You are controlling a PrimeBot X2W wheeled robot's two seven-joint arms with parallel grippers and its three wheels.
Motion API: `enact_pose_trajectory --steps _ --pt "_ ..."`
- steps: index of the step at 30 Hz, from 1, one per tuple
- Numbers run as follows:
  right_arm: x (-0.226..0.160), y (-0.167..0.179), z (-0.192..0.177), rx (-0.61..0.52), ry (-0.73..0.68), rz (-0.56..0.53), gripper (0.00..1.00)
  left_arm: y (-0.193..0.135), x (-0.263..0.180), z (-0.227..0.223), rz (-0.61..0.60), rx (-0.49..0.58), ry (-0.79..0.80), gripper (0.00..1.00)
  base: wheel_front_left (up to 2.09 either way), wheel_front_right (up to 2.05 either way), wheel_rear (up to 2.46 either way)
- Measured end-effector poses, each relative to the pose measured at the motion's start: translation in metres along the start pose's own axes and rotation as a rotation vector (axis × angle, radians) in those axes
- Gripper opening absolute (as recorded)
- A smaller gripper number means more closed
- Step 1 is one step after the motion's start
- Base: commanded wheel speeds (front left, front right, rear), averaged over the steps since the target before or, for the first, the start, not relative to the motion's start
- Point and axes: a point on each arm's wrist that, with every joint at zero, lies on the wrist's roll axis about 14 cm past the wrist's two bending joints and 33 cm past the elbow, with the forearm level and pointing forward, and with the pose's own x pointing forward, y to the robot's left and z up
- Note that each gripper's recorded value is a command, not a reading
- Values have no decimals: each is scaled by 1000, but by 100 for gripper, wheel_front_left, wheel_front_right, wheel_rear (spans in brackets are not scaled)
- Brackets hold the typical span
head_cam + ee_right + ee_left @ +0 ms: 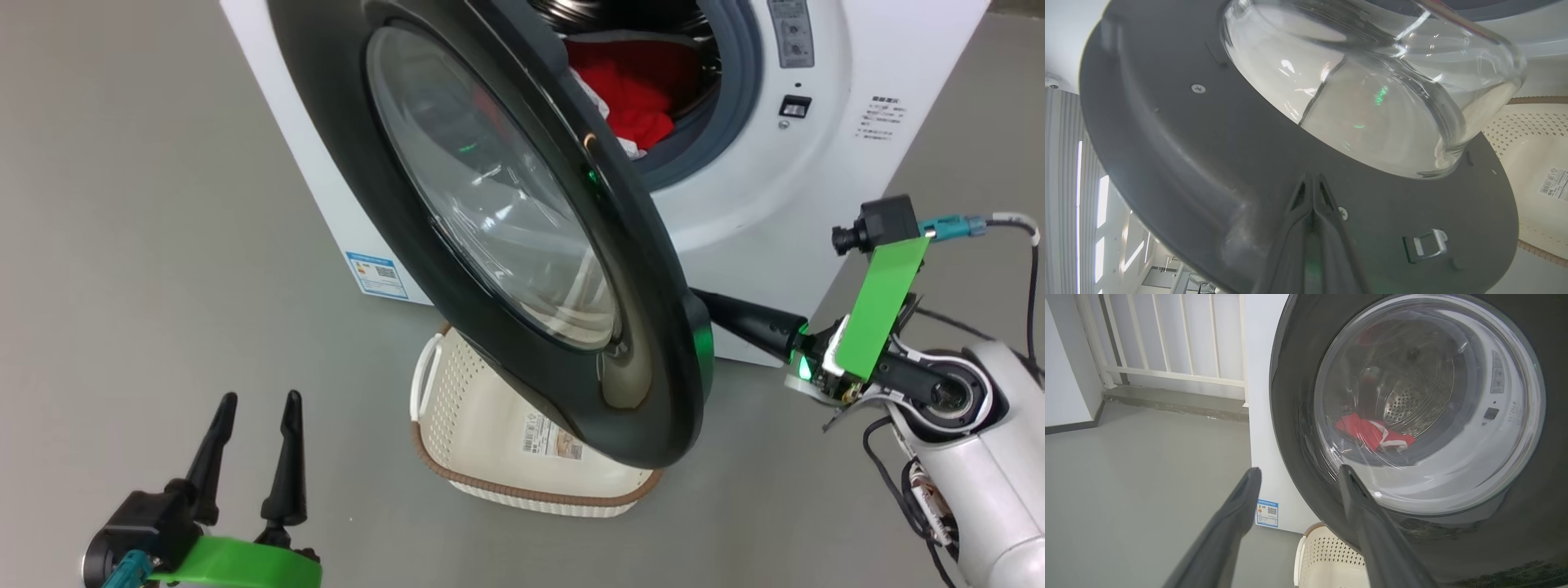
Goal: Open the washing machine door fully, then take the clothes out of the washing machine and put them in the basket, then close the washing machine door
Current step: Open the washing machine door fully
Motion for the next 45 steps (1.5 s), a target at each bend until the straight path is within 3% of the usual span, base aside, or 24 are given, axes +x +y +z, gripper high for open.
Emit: enact_pose_trajectory --steps 45 --pt "73 73 -123 22 370 209 0 71 -88 29 241 25 -82 100 0 0 0"
